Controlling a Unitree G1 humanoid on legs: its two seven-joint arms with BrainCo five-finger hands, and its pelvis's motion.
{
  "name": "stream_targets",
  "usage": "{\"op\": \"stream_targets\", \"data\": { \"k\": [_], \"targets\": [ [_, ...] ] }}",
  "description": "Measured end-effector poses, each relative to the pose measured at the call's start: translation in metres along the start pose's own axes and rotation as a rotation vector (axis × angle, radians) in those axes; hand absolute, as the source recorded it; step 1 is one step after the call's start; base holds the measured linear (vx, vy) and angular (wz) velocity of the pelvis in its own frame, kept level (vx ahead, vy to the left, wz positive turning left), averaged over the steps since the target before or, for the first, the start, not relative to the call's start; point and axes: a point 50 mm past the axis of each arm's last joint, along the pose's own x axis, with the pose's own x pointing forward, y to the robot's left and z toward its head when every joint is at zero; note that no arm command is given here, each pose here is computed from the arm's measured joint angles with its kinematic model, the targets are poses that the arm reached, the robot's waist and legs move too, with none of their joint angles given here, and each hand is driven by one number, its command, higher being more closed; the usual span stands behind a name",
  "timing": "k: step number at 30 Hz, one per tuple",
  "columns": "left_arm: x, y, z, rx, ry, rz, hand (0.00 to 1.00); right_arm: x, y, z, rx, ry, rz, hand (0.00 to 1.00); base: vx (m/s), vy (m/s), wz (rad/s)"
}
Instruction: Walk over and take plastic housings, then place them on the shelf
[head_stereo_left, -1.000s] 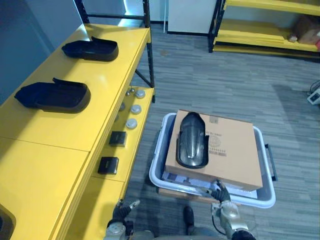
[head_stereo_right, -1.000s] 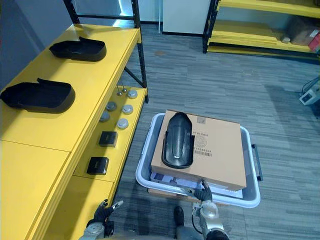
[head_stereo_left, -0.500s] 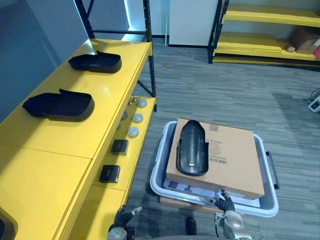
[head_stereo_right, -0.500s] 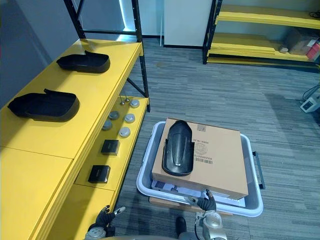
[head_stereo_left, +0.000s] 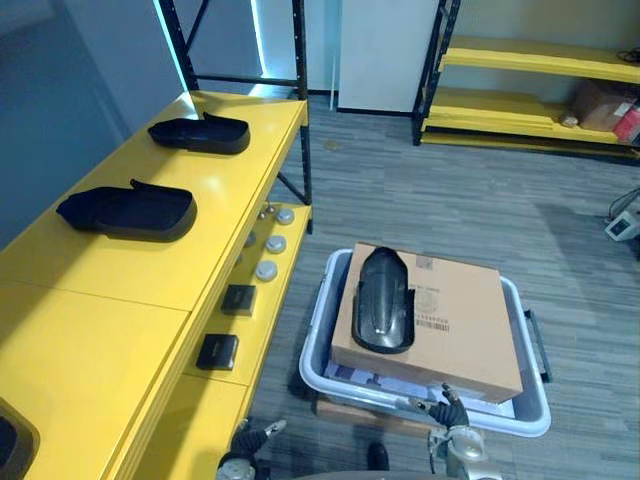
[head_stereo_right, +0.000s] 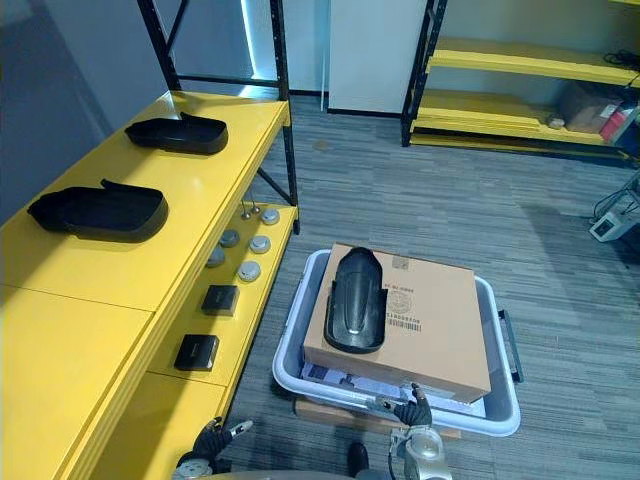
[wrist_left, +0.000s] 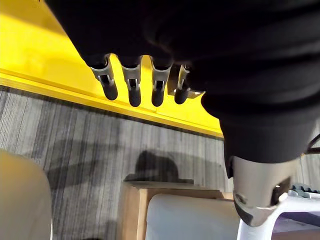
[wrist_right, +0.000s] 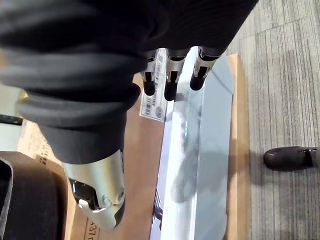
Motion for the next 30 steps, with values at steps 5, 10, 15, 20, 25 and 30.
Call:
{"op": "stream_targets", "data": {
  "k": [5, 10, 15, 20, 25, 30],
  "targets": [
    [0.0, 0.002, 0.0, 0.0, -0.001, 0.006, 0.0, -0.006, -0.01, 0.033, 0.087, -0.153, -0.076, 0.0, 0.01, -0.023, -0.32],
    [-0.004, 0.003, -0.007, -0.009, -0.004, 0.011, 0.0, -0.023, -0.059, 0.078, 0.177, -0.386, -0.303, 0.0, 0.06, -0.008, -0.29],
    [-0.005, 0.002, -0.008, -0.007, -0.004, 0.006, 0.0, -0.039, -0.08, 0.115, 0.181, -0.564, -0.398, 0.0, 0.07, 0.035, -0.24],
    [-0.006, 0.004, -0.004, -0.013, -0.035, 0.011, 0.0, -0.053, -0.058, 0.155, 0.123, -0.737, -0.329, 0.0, 0.1, 0.084, -0.19],
    [-0.006, 0.002, 0.003, -0.001, -0.081, -0.017, 0.0, -0.056, -0.023, 0.193, 0.034, -0.857, -0.208, 0.0, -0.03, 0.079, 0.05],
    [-0.005, 0.007, 0.009, -0.003, -0.107, -0.002, 0.0, -0.037, -0.001, 0.207, -0.052, -0.811, -0.171, 0.0, 0.02, 0.073, 0.23]
  ]
}}
